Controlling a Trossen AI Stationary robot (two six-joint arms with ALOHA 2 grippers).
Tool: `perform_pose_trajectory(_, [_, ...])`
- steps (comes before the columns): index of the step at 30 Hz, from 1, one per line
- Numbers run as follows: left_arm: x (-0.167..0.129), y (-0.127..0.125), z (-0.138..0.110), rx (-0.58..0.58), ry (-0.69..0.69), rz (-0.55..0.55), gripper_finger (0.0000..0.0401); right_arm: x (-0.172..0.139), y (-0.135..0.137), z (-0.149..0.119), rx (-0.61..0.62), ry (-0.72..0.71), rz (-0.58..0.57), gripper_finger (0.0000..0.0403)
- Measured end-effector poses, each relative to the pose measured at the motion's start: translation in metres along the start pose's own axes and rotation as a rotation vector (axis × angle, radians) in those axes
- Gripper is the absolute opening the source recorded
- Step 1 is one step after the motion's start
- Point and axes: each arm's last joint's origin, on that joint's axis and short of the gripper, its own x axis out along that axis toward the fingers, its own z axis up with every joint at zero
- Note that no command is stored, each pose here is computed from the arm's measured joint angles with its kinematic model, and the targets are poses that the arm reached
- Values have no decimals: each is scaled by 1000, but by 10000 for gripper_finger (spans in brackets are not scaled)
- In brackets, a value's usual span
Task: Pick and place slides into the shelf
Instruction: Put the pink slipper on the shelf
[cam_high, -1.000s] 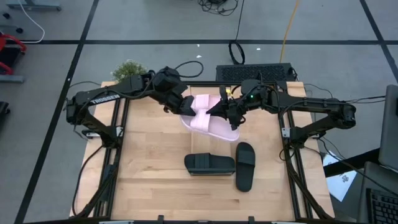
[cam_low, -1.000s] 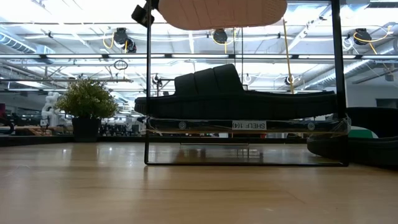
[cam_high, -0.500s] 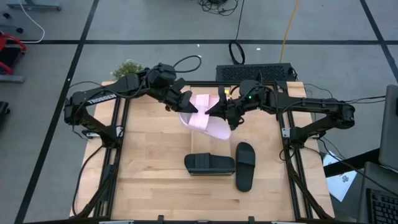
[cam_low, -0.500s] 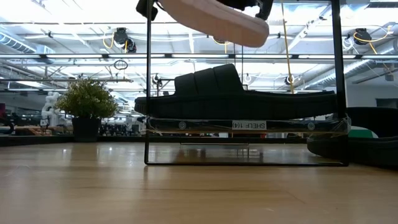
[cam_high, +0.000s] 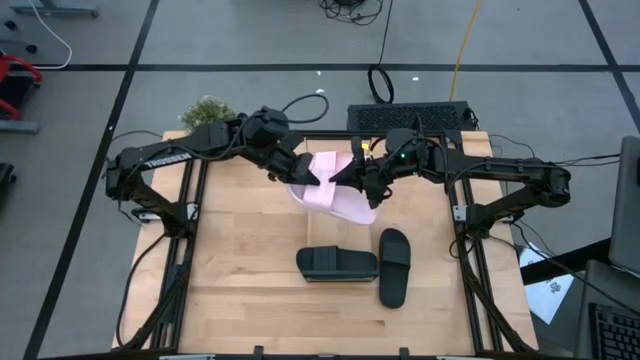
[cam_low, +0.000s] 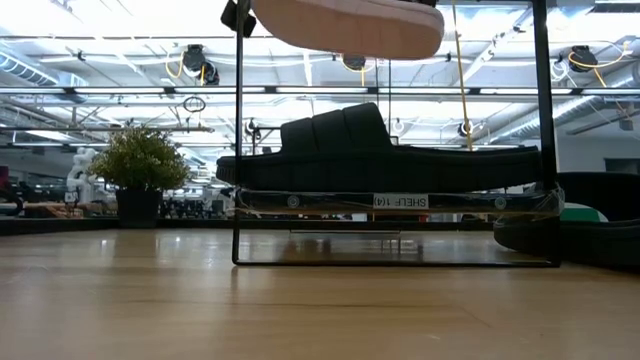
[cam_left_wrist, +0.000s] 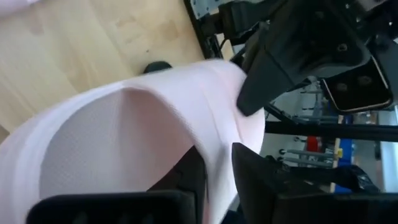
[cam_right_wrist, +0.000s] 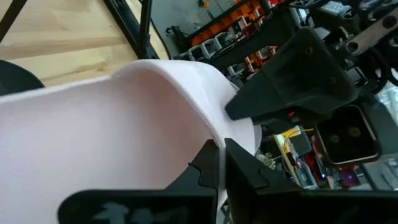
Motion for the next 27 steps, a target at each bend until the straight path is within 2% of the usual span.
perform_pose_trajectory(5, [7,2,2,54,-3,14,11,1,2,0,3,31,0,0])
perform_pose_trajectory(12, [7,5,6,78,-24,28,3,3,5,6,-54,128,-44,8])
perform_pose_trajectory(19, [1,3,6,97,-75,40,1,3,5,6,4,218,-97,31])
perform_pose_trajectory(27, [-6,1,5,98,-91,28,1,0,8,13,20,249,-107,64])
